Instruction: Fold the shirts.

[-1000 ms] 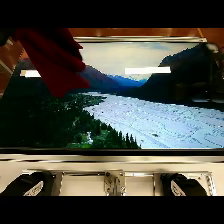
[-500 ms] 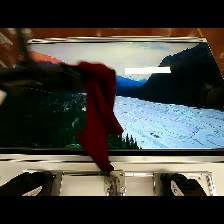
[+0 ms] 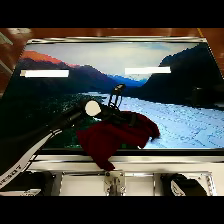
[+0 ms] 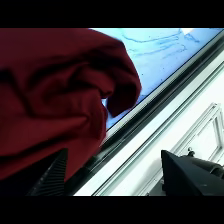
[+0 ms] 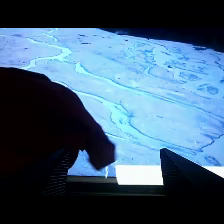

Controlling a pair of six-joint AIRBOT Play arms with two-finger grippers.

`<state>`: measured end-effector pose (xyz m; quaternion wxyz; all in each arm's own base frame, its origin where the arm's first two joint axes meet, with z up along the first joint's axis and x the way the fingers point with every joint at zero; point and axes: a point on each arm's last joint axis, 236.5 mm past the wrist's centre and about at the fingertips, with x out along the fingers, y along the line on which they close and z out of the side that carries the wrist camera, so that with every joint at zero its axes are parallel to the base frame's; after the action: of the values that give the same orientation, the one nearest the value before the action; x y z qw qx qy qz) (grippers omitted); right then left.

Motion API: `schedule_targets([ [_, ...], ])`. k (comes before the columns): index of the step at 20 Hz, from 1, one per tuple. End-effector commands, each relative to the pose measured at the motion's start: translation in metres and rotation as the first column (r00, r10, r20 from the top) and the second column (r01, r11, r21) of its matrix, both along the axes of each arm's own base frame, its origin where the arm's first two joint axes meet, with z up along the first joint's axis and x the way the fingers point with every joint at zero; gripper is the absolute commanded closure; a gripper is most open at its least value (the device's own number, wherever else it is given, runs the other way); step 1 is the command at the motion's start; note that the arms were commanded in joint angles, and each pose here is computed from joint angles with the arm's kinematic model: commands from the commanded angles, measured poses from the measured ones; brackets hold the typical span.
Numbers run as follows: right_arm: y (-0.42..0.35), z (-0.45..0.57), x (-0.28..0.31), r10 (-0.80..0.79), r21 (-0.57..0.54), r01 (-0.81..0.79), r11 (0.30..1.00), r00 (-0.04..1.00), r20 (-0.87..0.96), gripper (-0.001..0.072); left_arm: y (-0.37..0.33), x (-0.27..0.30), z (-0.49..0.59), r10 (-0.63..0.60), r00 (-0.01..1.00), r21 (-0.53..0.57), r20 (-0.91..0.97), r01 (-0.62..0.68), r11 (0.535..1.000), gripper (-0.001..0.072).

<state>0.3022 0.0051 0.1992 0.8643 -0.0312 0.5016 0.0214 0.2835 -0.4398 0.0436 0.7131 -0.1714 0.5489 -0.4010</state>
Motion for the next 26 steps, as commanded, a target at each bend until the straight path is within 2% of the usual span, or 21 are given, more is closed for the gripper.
schedule_targets([
  [1,-0.008,-0.034,0.022,0.026,-0.054,-0.032,0.998,0.994,-0.104,0.0022,0.059,0.031,0.008,0.045,0.990,-0.011,-0.131,-0.047,0.999,-0.0008],
  [3,-0.022,-0.057,0.029,0.032,-0.071,-0.046,0.996,0.982,-0.187,0.0022,0.129,0.049,0.037,0.068,0.990,0.003,-0.122,-0.068,0.998,-0.0004],
  [5,-0.039,-0.077,0.035,-0.015,-0.001,0.015,1.000,0.970,-0.242,0.0033,0.200,0.049,0.052,0.120,0.988,0.083,-0.100,-0.112,0.990,0.0129],
  [7,-0.044,-0.094,0.040,-0.051,0.185,0.108,0.977,0.956,-0.288,0.0032,0.255,0.027,0.048,0.180,0.978,0.175,-0.106,-0.160,0.971,0.0122],
  [8,-0.046,-0.103,0.039,-0.060,0.272,0.151,0.950,0.947,-0.315,0.0032,0.270,0.009,0.038,0.207,0.969,0.194,-0.137,-0.178,0.965,0.0081],
  [9,-0.051,-0.113,0.037,-0.078,0.332,0.198,0.922,0.937,-0.341,0.0032,0.278,-0.010,0.024,0.232,0.957,0.204,-0.176,-0.196,0.959,0.0009],
  [12,-0.062,-0.152,0.017,-0.111,0.364,0.286,0.886,0.895,-0.433,0.0032,0.276,-0.080,-0.039,0.258,0.906,0.233,-0.337,-0.185,0.955,-0.0010],
  [14,-0.057,-0.175,0.006,-0.095,0.371,0.293,0.881,0.878,-0.469,0.0032,0.261,-0.106,-0.067,0.271,0.871,0.199,-0.409,-0.205,0.958,-0.0008],
  [16,-0.052,-0.190,-0.001,-0.086,0.381,0.304,0.873,0.865,-0.495,0.0032,0.239,-0.117,-0.084,0.291,0.834,0.146,-0.470,-0.251,0.957,-0.0007],
  [22,-0.050,-0.199,-0.007,-0.079,0.380,0.306,0.873,0.858,-0.508,0.0032,0.220,-0.151,-0.126,0.249,0.801,0.216,-0.544,-0.154,0.964,-0.0007],
  [26,-0.050,-0.199,-0.006,-0.081,0.381,0.306,0.872,0.859,-0.505,0.0032,0.190,-0.154,-0.134,0.224,0.791,0.170,-0.569,-0.154,0.973,-0.0006],
])
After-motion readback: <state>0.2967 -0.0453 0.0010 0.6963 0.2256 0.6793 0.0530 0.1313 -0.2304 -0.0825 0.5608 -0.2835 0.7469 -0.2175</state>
